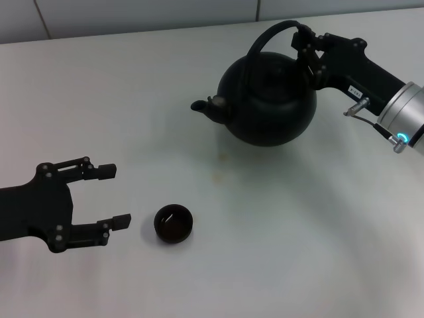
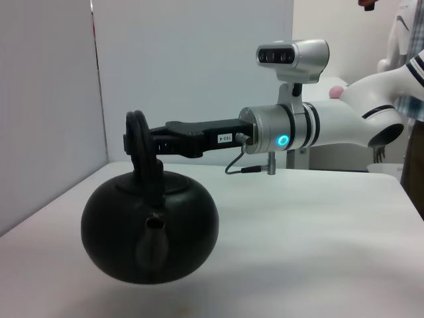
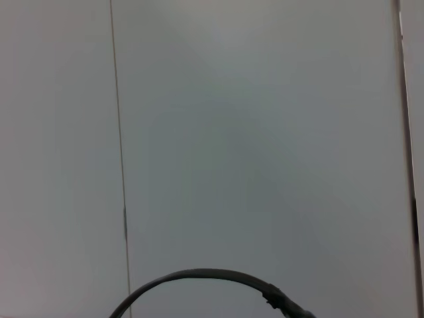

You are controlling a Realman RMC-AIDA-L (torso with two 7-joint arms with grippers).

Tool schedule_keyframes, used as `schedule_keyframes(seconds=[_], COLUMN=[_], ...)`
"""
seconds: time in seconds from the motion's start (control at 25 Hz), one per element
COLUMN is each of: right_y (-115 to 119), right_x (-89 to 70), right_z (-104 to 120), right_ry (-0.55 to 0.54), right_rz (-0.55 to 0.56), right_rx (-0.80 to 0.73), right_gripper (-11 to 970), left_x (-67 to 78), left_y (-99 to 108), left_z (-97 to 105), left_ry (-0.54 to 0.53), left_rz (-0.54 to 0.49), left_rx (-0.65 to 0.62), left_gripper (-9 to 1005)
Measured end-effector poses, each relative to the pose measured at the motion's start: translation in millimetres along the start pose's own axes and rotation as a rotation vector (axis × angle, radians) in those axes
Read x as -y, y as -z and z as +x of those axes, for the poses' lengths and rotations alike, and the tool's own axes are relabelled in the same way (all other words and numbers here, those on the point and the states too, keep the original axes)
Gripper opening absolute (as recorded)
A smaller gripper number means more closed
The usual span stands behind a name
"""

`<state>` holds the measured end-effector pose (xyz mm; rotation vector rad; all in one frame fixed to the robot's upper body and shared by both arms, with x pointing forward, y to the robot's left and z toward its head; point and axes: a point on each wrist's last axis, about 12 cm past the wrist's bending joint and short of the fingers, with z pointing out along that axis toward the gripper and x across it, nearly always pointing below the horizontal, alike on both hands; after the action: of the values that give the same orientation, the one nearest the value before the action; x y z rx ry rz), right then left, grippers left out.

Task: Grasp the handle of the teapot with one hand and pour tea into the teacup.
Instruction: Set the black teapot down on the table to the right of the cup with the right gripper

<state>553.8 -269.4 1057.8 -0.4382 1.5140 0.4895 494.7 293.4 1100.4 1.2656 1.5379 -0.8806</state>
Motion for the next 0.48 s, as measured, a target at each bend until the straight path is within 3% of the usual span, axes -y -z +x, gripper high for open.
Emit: schedule_keyframes(seconds=[0.48], right_y=[-6.7], right_x=[2.6], right_z=[7.8], right_ry=[-0.003], right_rz=[0.026], right_rx=[-0.071], right_gripper=[87], left_x=[-1.2], left_y=[-2.3], left_z=[-1.9], left_ry=[0.007], left_rz=[0.009], left_rx=[0.001], left_gripper=[782])
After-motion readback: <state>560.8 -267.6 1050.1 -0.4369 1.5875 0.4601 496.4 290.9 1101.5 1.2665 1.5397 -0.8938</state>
